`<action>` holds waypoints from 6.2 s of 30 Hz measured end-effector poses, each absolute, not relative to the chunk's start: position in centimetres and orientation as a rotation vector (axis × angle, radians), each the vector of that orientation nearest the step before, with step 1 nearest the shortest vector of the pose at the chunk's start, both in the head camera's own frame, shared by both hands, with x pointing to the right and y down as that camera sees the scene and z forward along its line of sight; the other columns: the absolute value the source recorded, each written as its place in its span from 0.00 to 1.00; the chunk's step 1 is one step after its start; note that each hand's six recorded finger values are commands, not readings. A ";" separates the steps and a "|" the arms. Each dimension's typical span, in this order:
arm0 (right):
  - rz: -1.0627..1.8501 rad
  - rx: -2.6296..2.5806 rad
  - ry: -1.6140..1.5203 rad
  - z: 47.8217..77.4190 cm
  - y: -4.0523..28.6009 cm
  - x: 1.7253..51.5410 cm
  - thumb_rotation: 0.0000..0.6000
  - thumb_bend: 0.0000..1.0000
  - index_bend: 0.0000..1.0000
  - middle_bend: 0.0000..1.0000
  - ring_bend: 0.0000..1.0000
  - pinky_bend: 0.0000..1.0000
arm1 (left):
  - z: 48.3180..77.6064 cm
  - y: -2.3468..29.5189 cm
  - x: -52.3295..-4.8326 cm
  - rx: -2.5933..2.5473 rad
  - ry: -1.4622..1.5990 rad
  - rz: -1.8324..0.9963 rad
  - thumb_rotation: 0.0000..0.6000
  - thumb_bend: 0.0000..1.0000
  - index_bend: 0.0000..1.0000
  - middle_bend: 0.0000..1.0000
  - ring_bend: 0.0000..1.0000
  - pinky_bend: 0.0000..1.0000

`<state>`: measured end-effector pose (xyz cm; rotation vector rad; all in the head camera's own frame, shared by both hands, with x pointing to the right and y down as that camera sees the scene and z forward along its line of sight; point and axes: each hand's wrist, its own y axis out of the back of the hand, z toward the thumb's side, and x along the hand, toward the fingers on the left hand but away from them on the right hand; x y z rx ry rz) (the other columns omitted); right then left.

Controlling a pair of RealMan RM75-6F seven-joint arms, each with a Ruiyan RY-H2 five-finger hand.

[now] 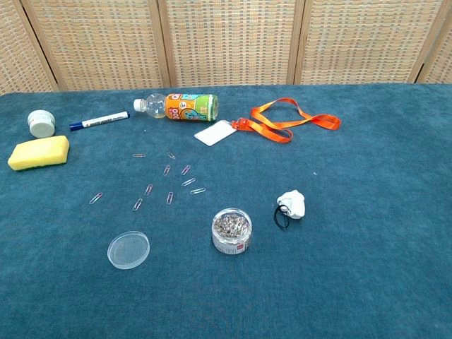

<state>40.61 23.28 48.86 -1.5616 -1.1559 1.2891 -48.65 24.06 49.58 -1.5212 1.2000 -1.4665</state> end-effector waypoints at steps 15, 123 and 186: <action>1.285 -1.563 -1.160 48.8 23.3 40.5 1.00 0.00 0.02 0.00 0.00 0.00 | 51.9 23.3 -48.0 -1.551 1.136 -1.490 1.00 0.21 0.00 0.00 0.00 0.00; 1.473 -1.461 -1.161 51.9 21.7 43.2 1.00 0.00 0.02 0.00 0.00 0.00 | 75.8 9.8 -23.0 -1.553 0.069 -1.030 1.00 0.37 0.49 0.00 0.00 0.00; 1.459 -1.463 -1.210 50.9 21.9 44.2 1.00 0.00 0.02 0.00 0.00 0.00 | 67.6 16.1 -10.1 -1.807 0.093 -0.668 1.00 0.48 0.68 0.00 0.00 0.00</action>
